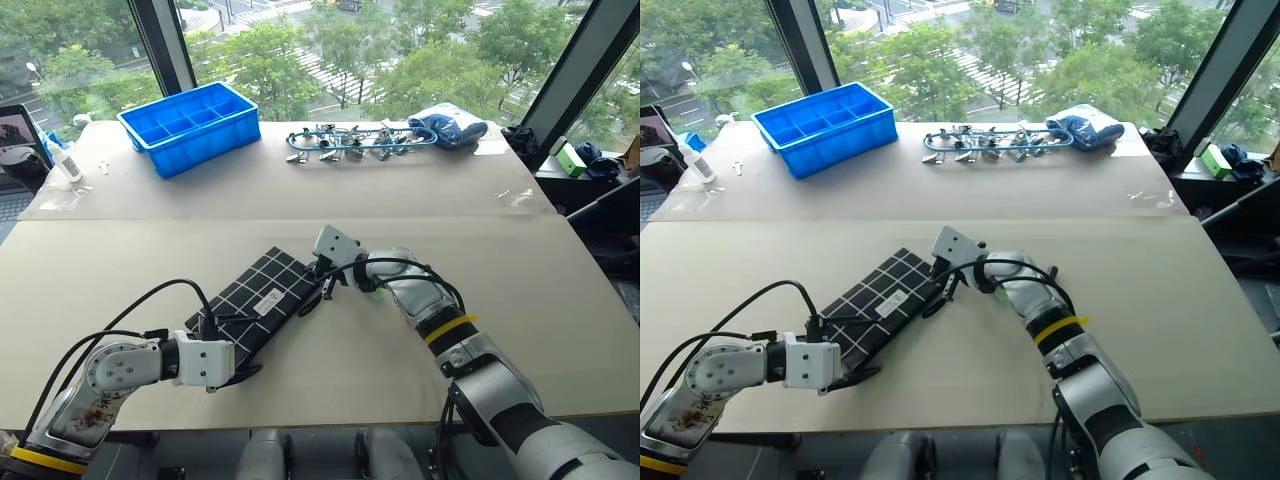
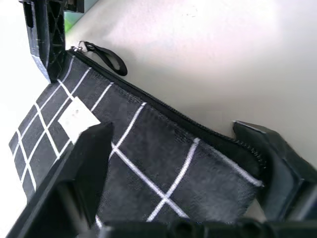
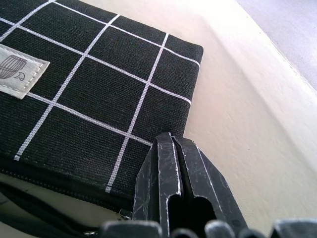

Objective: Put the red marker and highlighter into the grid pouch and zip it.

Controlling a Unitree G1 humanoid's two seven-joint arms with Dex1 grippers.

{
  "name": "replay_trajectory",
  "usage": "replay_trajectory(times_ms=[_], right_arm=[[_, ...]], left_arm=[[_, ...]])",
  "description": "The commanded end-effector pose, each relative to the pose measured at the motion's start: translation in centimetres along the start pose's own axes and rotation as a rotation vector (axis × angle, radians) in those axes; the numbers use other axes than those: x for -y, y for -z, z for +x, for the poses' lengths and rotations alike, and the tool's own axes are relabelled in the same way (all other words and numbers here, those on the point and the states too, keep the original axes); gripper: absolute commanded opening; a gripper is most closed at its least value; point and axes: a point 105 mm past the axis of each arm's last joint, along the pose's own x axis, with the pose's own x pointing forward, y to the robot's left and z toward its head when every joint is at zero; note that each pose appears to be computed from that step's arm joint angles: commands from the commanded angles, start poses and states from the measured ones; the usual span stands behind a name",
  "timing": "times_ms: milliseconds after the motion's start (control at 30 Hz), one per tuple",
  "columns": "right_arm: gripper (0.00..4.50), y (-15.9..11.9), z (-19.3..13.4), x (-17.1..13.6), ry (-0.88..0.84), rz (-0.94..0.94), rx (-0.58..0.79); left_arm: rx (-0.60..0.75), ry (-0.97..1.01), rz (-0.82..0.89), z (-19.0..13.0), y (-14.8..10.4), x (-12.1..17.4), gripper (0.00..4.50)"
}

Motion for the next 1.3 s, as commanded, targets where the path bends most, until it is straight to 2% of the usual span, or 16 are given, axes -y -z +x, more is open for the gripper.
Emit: replay_trajectory(times_ms=[33,133,200,367,467,500,567,633,833,933,1033,1167,1300], right_arm=[[0.0,2.1,-0.3,0.0,0.011,0.038,-0.068],[0.0,2.1,-0.3,0.0,0.009,0.039,-0.066],[0.0,2.1,-0.3,0.0,0.008,0.039,-0.064],[0.0,1.8,-0.5,0.1,0.012,0.035,-0.044],[0.0,1.7,-1.1,0.9,0.038,0.113,-0.024],[0.47,1.5,-1.5,1.4,0.047,0.175,-0.007],[0.84,0.8,-2.2,2.1,0.056,0.27,0.047],[1.48,-0.6,-3.4,2.9,0.057,0.331,0.123],[3.5,-4.4,-9.4,6.4,0.1,0.535,0.347],[3.5,-4.8,-12.6,7.1,0.096,0.574,0.396],[3.5,-3.0,-13.7,5.9,0.086,0.566,0.327],[3.5,-0.3,-12.0,2.8,0.06,0.536,0.173],[3.5,0.3,-9.6,2.4,0.104,0.54,0.133]], left_arm=[[-0.016,-0.016,-0.009,-0.1,0.3,-0.3,1.71],[-0.014,-0.027,-0.009,-0.2,0.3,-0.4,0.56],[-0.014,-0.035,-0.009,-0.2,0.4,-0.6,0.02],[-0.016,-0.073,-0.013,-0.6,0.5,-1.4,0.02],[0.01,-0.134,-0.037,-0.7,0.3,-2.6,0.02],[0.025,-0.154,-0.049,-0.8,0.1,-2.9,0.0],[0.052,-0.177,-0.068,-0.8,-0.1,-3.2,0.0],[0.071,-0.199,-0.069,-0.9,-0.3,-3.5,0.0],[0.15,-0.286,-0.058,-1.6,-1.3,-4.8,0.0],[0.164,-0.314,-0.032,-1.8,-1.4,-5.1,0.0],[0.165,-0.347,-0.001,-2.1,-1.3,-5.4,0.0],[0.187,-0.39,0.012,-2.1,-1.5,-5.6,0.0],[0.209,-0.416,0.006,-1.9,-1.7,-5.5,0.0]])
